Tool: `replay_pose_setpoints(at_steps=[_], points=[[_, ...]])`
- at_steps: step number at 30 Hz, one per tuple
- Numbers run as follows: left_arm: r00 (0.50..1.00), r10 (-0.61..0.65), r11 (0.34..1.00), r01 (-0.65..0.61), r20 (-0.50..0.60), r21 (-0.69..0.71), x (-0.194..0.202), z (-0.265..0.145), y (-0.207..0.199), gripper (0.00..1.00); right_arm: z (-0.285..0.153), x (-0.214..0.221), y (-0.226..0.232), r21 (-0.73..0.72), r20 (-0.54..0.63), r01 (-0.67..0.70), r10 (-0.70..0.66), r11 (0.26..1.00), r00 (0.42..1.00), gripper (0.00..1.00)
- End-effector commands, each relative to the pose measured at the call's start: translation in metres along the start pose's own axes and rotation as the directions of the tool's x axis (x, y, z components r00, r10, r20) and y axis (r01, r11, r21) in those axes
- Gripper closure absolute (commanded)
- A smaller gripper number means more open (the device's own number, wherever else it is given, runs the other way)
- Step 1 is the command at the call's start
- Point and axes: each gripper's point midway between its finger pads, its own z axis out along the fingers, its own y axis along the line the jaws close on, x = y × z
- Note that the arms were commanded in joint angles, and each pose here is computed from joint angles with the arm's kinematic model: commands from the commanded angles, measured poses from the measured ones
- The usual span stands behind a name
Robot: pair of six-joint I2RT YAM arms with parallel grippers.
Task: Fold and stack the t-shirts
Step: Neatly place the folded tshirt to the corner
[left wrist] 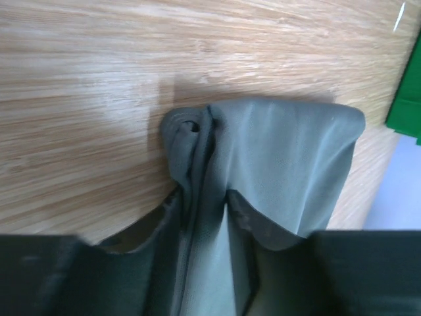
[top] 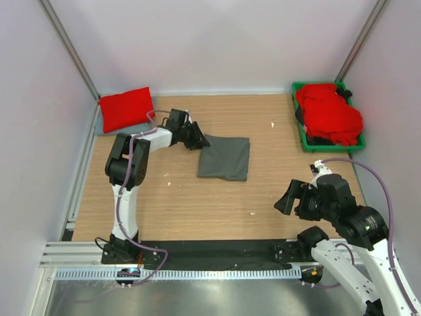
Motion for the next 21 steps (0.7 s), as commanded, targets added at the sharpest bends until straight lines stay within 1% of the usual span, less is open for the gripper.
replay_pose_setpoints(at_steps=[1, 2, 3, 4, 9, 10, 12, 13, 15, 16, 17, 18, 19, 21], points=[[0.996, -0.044, 0.999, 0.042, -0.076, -0.031, 0.032, 0.020, 0.019, 0.71, -0.007, -0.001, -0.002, 0.008, 0.020, -0.001, 0.001, 1.000, 1.000, 0.18], [0.996, -0.038, 0.999, 0.037, -0.079, -0.012, 0.033, 0.022, 0.014, 0.78, -0.007, -0.001, -0.003, 0.010, 0.023, -0.001, 0.001, 1.000, 1.000, 0.18], [0.996, -0.040, 0.999, 0.040, -0.085, -0.001, 0.034, 0.022, 0.012, 0.98, -0.008, 0.000, -0.003, 0.008, 0.025, -0.001, 0.001, 1.000, 1.000, 0.18], [0.996, -0.041, 0.999, 0.042, -0.085, 0.009, 0.033, 0.021, 0.009, 1.00, -0.008, 0.001, -0.004, 0.008, 0.027, 0.001, -0.001, 1.000, 1.000, 0.18], [0.998, -0.016, 0.998, 0.019, -0.054, 0.061, 0.017, -0.001, -0.017, 1.00, -0.007, 0.004, -0.008, 0.001, 0.047, 0.003, -0.003, 1.000, 0.999, 0.18], [0.999, -0.007, 0.997, 0.009, -0.032, 0.072, 0.004, -0.011, -0.026, 1.00, -0.006, 0.005, -0.009, 0.000, 0.051, 0.000, 0.000, 1.000, 0.999, 0.18], [0.999, -0.007, 0.999, 0.009, -0.049, 0.041, 0.001, -0.024, -0.025, 1.00, -0.006, 0.006, -0.009, -0.013, 0.059, 0.002, -0.001, 1.000, 0.998, 0.18], [1.000, 0.003, 0.999, -0.002, -0.024, 0.048, -0.014, -0.033, -0.033, 1.00, -0.006, 0.007, -0.009, -0.019, 0.069, 0.001, 0.000, 1.000, 0.998, 0.18], [0.998, 0.022, 1.000, -0.022, -0.053, 0.010, -0.016, -0.045, -0.029, 1.00, -0.007, 0.008, -0.009, -0.028, 0.074, 0.007, -0.005, 1.000, 0.997, 0.18], [0.999, 0.042, 0.999, -0.042, -0.031, 0.010, -0.031, -0.053, -0.035, 1.00, -0.007, 0.008, -0.008, -0.037, 0.079, 0.010, -0.007, 0.999, 0.997, 0.18], [0.997, 0.037, 0.999, -0.039, -0.065, -0.033, -0.027, -0.058, -0.027, 1.00, -0.008, 0.007, -0.008, -0.042, 0.090, 0.015, -0.011, 0.999, 0.996, 0.18], [0.995, 0.070, 0.996, -0.074, -0.072, -0.053, -0.031, -0.062, -0.023, 1.00, -0.009, 0.007, -0.008, -0.046, 0.095, 0.017, -0.013, 0.999, 0.995, 0.18], [0.994, 0.100, 0.992, -0.102, -0.039, -0.069, -0.048, -0.070, -0.028, 1.00, -0.009, 0.007, -0.008, -0.047, 0.096, 0.018, -0.013, 0.999, 0.995, 0.18], [0.990, 0.131, 0.983, -0.137, -0.057, -0.119, -0.057, -0.080, -0.022, 1.00, -0.010, 0.006, -0.006, -0.059, 0.102, 0.030, -0.024, 0.998, 0.994, 0.17]])
